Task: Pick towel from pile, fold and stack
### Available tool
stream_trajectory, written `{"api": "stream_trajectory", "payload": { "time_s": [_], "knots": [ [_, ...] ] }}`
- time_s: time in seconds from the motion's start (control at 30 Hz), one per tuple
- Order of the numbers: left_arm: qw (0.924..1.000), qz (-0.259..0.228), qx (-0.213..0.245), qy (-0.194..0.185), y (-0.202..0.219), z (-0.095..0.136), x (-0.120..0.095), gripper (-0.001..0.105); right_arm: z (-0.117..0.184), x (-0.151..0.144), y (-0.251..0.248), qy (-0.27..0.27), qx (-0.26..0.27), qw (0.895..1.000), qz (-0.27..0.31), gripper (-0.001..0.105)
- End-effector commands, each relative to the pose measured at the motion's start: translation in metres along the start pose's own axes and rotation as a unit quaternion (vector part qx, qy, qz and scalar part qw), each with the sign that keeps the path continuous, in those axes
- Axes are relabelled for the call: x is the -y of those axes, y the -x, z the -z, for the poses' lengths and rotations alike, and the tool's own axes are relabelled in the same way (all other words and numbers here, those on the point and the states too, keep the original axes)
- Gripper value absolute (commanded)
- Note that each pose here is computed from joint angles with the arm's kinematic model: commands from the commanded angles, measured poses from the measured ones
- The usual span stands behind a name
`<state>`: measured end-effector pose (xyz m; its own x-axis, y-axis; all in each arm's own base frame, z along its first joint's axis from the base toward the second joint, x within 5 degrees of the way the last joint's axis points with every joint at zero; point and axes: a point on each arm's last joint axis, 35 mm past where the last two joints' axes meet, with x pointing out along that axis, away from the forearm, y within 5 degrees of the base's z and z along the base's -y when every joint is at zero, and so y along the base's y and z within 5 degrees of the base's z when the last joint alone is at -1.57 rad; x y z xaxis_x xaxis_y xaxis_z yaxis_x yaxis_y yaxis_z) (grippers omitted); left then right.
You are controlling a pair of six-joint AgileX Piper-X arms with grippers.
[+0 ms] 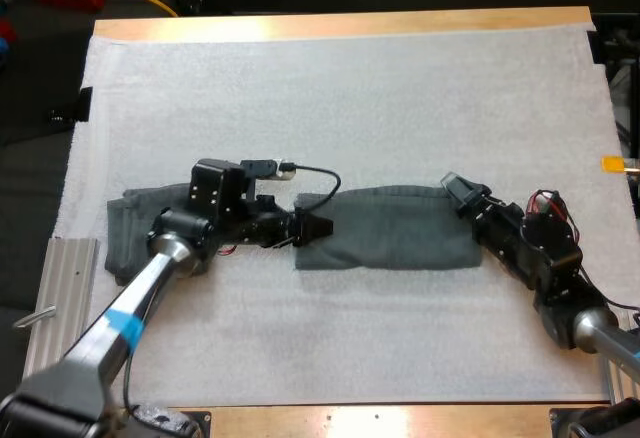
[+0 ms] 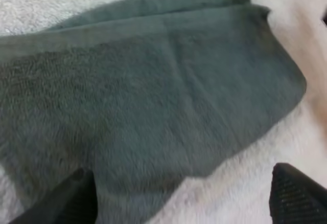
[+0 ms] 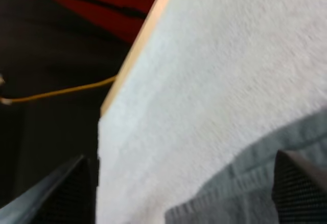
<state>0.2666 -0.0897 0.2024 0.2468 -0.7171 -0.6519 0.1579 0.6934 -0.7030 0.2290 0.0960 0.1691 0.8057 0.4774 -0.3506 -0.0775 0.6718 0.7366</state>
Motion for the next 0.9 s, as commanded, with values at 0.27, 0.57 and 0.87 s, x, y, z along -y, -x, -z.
{"api": "stream_trajectory", "payload": {
  "time_s": [0.27,0.57,0.87],
  "knots": [
    [0.9975,-0.038,0.012,-0.059,0.034,0.014,0.021,0.068,-0.005,-0.01,0.021,0.053,-0.023,0.998,0.012,0.071],
    [0.9952,-0.025,0.037,-0.088,0.063,0.029,0.046,0.067,-0.008,-0.02,0.045,0.105,-0.071,0.991,0.048,0.071],
    [0.9916,-0.015,0.056,-0.116,0.092,0.052,0.067,0.067,-0.027,-0.047,0.069,0.195,-0.149,0.965,0.092,0.071]
  ]
}}
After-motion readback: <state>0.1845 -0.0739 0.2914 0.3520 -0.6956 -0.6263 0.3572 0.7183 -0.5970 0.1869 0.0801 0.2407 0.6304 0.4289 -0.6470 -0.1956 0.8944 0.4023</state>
